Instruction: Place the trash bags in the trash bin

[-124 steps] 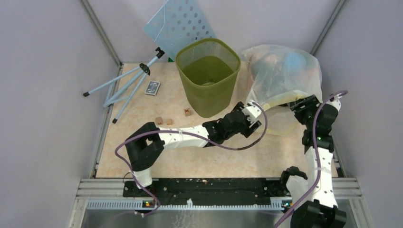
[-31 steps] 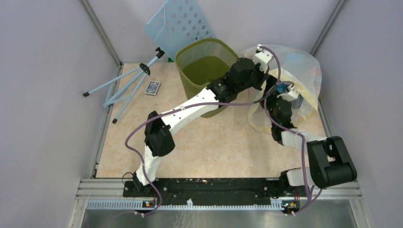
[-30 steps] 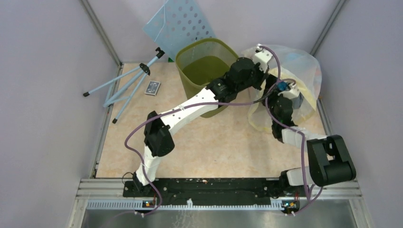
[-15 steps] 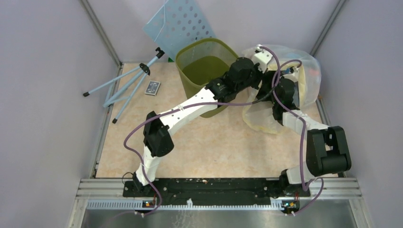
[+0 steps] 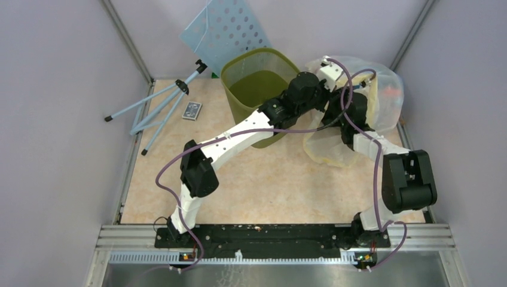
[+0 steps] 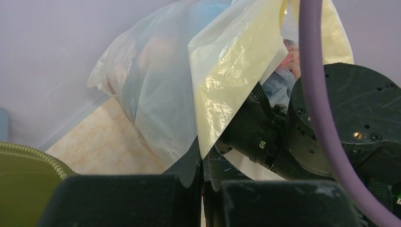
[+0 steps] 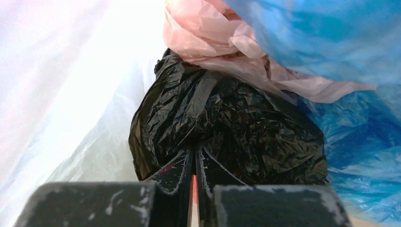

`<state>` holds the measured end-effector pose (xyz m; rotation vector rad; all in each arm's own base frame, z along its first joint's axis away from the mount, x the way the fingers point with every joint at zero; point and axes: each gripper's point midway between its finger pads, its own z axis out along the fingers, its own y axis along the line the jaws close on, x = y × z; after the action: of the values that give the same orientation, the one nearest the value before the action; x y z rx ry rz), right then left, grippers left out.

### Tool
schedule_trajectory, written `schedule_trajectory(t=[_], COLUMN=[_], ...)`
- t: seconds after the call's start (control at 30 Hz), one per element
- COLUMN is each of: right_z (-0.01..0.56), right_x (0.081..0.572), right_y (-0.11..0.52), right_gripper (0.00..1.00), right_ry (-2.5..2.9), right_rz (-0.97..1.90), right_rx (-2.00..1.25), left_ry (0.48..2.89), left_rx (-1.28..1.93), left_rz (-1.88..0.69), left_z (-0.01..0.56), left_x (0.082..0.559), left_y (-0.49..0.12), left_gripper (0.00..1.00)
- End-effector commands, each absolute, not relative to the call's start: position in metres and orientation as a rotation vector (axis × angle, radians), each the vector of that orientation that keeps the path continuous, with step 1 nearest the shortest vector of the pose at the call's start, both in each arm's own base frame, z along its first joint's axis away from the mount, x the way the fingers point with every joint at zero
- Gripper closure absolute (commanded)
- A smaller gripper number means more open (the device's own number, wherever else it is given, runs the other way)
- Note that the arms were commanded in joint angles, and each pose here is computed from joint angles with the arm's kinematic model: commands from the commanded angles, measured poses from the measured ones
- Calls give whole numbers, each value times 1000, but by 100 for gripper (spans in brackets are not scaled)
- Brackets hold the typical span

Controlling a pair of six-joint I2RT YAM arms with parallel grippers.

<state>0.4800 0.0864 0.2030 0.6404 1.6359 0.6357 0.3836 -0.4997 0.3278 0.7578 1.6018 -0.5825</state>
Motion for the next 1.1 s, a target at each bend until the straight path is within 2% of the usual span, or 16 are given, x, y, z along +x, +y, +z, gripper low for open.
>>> schedule_trajectory(t=[0.0,0.23,0.47,0.73,1.07], right_z=[234,206,212,263,382], right_x=[485,427,355,289,251], right_y=[88,63,56,50,50], right_gripper=[100,100,100,100,100], right_ry=[1599,1705,1779,1742,1576], right_rz=[641,490,422,386,396], right_rx=[582,619,488,321,182], left_ry=[1540,1547,1560,1579,1655], left_rx=[712,709,703,704,759], left_rz=[-585,-576,-579,-567,-601], left_z=[365,359,349,326,262], left_x=[382,385,388,396,398], left_y=[-486,-489,-494,-504,-535], left_gripper=[100,100,100,100,100])
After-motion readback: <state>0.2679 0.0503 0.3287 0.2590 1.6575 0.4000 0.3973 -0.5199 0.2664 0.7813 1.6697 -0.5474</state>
